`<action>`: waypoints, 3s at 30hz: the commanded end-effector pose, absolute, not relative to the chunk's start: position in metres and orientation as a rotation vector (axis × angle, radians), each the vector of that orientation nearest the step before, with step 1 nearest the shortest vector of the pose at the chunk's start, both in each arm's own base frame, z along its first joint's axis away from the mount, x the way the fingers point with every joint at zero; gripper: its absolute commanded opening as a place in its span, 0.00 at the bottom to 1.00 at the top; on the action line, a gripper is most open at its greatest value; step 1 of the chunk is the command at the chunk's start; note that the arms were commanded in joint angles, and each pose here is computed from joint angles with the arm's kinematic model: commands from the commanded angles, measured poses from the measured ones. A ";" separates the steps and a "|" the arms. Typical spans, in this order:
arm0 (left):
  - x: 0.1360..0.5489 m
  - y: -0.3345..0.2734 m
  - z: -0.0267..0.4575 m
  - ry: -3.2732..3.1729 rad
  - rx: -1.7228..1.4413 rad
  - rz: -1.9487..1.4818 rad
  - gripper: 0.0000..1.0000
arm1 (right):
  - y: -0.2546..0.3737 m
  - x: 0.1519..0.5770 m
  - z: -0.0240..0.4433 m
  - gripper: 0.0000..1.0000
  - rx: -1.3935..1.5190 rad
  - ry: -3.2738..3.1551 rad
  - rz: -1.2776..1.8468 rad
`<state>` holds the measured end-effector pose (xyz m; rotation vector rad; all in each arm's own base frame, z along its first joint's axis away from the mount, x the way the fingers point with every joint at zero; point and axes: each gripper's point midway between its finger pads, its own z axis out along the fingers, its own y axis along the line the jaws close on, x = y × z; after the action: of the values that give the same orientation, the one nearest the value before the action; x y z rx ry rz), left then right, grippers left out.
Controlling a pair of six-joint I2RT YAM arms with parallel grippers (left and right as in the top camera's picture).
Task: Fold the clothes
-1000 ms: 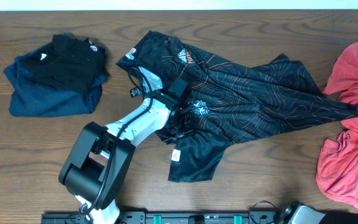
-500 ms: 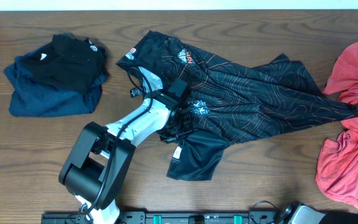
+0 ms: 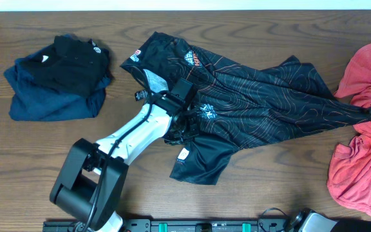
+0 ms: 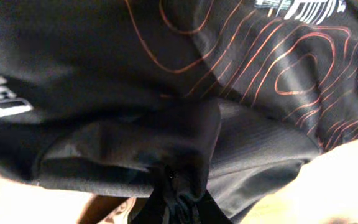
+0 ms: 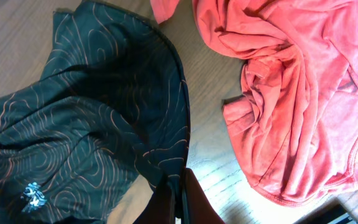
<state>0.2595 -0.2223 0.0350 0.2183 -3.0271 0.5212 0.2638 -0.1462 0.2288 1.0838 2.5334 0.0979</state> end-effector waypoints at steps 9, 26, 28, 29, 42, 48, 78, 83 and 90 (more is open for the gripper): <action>0.229 -0.206 0.008 -2.930 0.271 0.355 0.09 | -0.151 0.264 0.238 0.01 1.060 2.515 0.069; 0.223 -0.203 0.005 -2.916 0.272 0.336 0.30 | -0.151 0.265 0.238 0.01 1.058 2.511 0.068; 0.223 -0.203 0.005 -2.916 0.272 0.336 0.30 | -0.152 0.265 0.238 0.01 1.057 2.510 0.067; 0.223 -0.203 0.005 -2.916 0.272 0.335 0.30 | -0.152 0.266 0.239 0.01 1.055 2.506 0.066; 0.216 -0.198 0.000 -2.900 0.275 0.313 0.31 | -0.155 0.269 0.240 0.01 1.049 2.492 0.056; 0.216 -0.199 0.000 -2.897 0.275 0.323 0.19 | -0.155 0.269 0.240 0.01 1.049 2.492 0.056; 0.227 -0.209 0.047 -3.010 0.142 0.493 0.08 | -0.156 0.270 0.241 0.01 1.042 2.487 0.054; 0.215 -0.200 0.026 -2.954 0.180 0.415 0.15 | -0.155 0.269 0.241 0.01 1.044 2.490 0.054; 0.205 -0.195 0.011 -2.906 0.234 0.359 0.35 | -0.155 0.269 0.240 0.01 1.046 2.494 0.056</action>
<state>0.2064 -0.1969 0.0131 0.2098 -2.9078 0.3846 0.2693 -0.1501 0.2314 1.0692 2.5085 0.0889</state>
